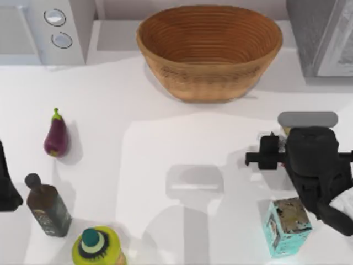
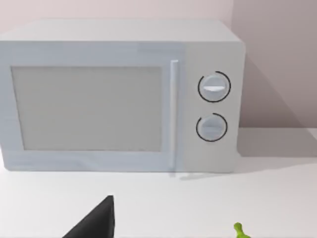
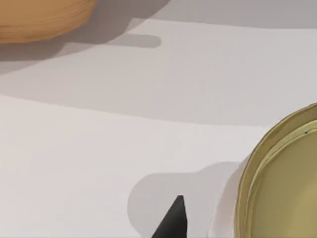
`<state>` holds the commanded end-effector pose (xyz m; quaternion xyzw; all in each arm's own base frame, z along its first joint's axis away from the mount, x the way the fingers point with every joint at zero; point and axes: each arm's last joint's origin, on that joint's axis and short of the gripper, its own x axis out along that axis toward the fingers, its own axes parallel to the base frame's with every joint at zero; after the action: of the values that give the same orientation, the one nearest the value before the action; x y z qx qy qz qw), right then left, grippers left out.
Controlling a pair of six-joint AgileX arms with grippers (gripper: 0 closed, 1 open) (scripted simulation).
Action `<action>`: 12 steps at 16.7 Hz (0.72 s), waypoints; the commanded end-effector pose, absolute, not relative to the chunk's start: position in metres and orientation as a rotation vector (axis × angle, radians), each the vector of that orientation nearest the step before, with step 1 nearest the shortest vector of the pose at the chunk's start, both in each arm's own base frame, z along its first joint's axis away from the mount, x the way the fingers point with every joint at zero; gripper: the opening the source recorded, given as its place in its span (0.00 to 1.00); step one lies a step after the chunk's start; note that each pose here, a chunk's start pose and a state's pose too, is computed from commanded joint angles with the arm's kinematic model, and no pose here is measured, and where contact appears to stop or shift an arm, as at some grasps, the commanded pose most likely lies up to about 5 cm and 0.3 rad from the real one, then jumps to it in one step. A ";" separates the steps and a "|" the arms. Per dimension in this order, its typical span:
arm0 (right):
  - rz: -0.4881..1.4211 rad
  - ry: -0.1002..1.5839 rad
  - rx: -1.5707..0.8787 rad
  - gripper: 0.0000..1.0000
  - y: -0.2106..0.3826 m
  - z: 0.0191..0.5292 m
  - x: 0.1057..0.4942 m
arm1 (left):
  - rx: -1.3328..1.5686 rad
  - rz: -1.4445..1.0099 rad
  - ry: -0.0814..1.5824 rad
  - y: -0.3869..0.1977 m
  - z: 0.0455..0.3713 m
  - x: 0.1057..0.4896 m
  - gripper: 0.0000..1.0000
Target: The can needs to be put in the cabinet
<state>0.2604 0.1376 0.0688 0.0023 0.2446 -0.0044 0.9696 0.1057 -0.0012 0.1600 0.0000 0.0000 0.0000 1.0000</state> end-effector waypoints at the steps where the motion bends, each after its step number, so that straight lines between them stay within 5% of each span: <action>1: -0.011 0.490 0.008 0.00 0.137 0.071 0.262 | 0.000 0.000 0.000 -0.001 0.160 0.106 1.00; 12: -0.006 0.433 0.045 0.00 0.147 0.177 0.273 | 0.000 0.000 0.000 -0.001 0.160 0.106 1.00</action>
<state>0.2727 0.1469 0.1771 0.0223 0.2148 -0.0030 0.9764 0.1057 -0.0012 0.1600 0.0000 0.0000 0.0000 1.0000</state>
